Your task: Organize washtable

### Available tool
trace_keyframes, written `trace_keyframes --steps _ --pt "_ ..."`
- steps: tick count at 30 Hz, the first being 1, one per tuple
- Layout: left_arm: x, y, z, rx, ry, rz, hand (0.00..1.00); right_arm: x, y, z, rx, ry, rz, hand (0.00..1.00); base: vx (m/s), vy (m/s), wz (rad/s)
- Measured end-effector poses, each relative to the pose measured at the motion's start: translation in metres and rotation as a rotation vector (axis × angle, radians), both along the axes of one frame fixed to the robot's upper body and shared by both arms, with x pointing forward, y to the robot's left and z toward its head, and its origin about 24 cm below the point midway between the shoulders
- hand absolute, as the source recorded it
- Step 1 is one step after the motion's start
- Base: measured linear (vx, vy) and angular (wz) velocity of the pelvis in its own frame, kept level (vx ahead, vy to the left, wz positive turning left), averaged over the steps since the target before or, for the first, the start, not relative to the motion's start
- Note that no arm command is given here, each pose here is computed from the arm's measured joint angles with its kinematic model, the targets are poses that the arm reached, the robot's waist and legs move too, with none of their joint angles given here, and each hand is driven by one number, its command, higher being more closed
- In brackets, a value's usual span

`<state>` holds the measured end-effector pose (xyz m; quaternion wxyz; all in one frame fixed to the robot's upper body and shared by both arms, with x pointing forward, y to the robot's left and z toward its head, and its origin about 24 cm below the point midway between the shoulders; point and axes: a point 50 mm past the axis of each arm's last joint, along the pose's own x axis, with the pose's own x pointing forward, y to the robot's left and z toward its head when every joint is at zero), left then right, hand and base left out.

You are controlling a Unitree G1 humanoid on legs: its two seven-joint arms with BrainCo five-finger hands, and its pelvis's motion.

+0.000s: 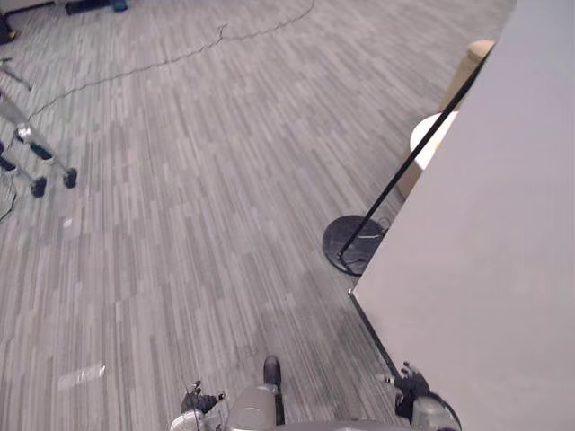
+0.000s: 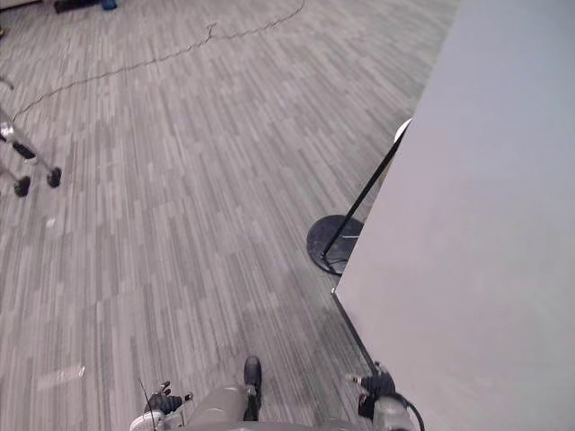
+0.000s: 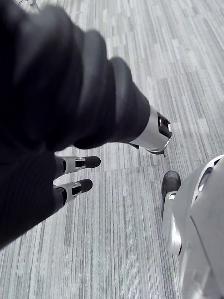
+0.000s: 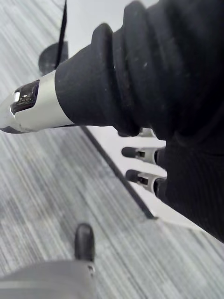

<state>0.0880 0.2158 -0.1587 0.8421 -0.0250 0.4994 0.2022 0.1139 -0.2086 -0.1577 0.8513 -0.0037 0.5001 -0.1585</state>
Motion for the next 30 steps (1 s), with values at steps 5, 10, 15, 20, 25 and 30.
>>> trace_keyframes --steps 5,10,15,20,25,30 --pt "0.003 0.006 0.001 0.03 0.014 -0.064 0.0 -0.026 -0.003 -0.006 -0.004 0.077 -0.032 0.0 -0.03 -0.025 -0.05" --pt "0.003 0.012 0.003 0.076 0.036 -0.163 0.0 -0.026 0.0 -0.007 0.01 0.096 -0.035 0.0 0.1 0.09 0.44" --pt "-0.008 0.012 0.0 0.065 0.065 -0.16 0.0 0.01 0.015 0.0 0.002 0.004 0.118 0.0 0.13 0.141 0.06" --pt "-0.005 0.012 0.001 0.069 0.057 -0.153 0.0 0.042 0.028 0.01 -0.075 -0.037 0.388 0.0 0.1 0.037 0.13" --pt "-0.004 0.01 0.0 0.063 0.063 -0.095 0.0 0.054 0.006 0.018 -0.169 -0.065 0.385 0.0 0.15 -0.063 0.41" --pt "-0.001 0.012 0.001 0.063 0.05 -0.084 0.0 0.03 -0.001 0.01 -0.128 -0.024 0.259 0.0 0.2 -0.024 0.76"
